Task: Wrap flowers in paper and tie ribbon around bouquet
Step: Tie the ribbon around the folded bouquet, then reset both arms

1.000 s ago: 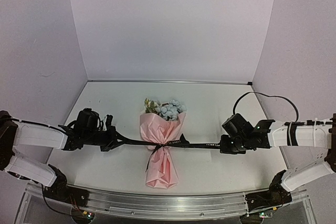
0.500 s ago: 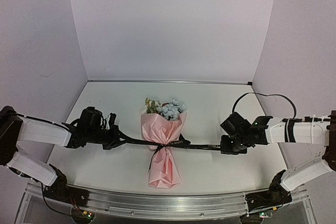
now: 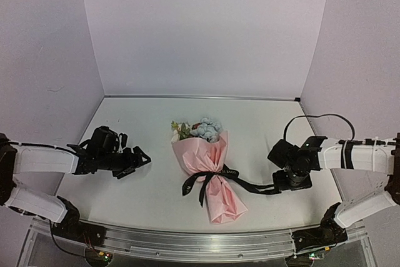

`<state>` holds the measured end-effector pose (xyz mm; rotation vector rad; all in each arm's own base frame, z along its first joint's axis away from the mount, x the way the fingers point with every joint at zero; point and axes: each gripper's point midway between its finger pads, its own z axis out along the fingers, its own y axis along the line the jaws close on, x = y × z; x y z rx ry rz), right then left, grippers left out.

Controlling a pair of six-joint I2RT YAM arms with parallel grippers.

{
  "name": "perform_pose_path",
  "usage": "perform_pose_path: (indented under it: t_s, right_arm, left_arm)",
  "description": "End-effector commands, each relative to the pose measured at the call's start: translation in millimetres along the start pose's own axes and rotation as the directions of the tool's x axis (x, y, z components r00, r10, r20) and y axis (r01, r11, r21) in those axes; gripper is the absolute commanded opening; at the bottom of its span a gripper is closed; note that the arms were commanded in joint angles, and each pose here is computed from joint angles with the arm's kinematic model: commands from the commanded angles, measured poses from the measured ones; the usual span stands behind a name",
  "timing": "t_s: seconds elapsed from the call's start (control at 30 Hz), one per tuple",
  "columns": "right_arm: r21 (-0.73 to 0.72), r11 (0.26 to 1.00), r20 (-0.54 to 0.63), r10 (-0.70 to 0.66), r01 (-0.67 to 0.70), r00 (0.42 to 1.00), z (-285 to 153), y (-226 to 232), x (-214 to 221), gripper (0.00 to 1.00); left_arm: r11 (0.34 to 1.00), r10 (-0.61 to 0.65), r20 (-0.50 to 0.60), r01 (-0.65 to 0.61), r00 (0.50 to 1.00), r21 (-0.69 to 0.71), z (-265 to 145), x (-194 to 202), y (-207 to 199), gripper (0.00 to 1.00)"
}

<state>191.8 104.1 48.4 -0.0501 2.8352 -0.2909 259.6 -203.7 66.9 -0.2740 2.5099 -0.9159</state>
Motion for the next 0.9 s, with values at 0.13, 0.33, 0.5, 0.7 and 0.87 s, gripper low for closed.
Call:
perform_pose_path:
  t_s: [0.13, 0.33, 0.5, 0.7, 0.87]
  right_arm:
    - [-0.124, 0.987, 0.086, -0.093, 0.103, 0.992, -51.5, 6.9, -7.8, 0.98]
    - [-0.231, 0.965, 0.222, -0.07, 0.122, 0.973, -84.3, 3.0, -16.5, 0.98]
    - [-0.259, 0.956, 0.334, -0.042, 0.135, 0.941, -102.1, -9.0, -22.4, 0.98]
    - [-0.248, 0.96, 0.391, -0.026, 0.133, 0.92, -105.8, -20.9, -22.2, 0.98]
    - [-0.24, 0.963, 0.397, -0.021, 0.126, 0.917, -103.6, -24.2, -20.9, 0.98]
  left_arm:
    - [0.982, 0.168, 0.226, -0.182, 0.96, 0.041, -72.5, -55.4, -62.7, 1.0]
    - [0.946, 0.262, 0.347, -0.31, 0.901, 0.09, -123.2, -85.7, -114.4, 1.0]
    - [0.928, 0.299, 0.42, -0.364, 0.857, 0.082, -152.0, -104.1, -138.3, 1.0]
    - [0.918, 0.327, 0.452, -0.393, 0.83, 0.058, -164.0, -112.2, -145.5, 1.0]
    - [0.911, 0.339, 0.459, -0.409, 0.821, 0.058, -167.5, -112.2, -147.6, 1.0]
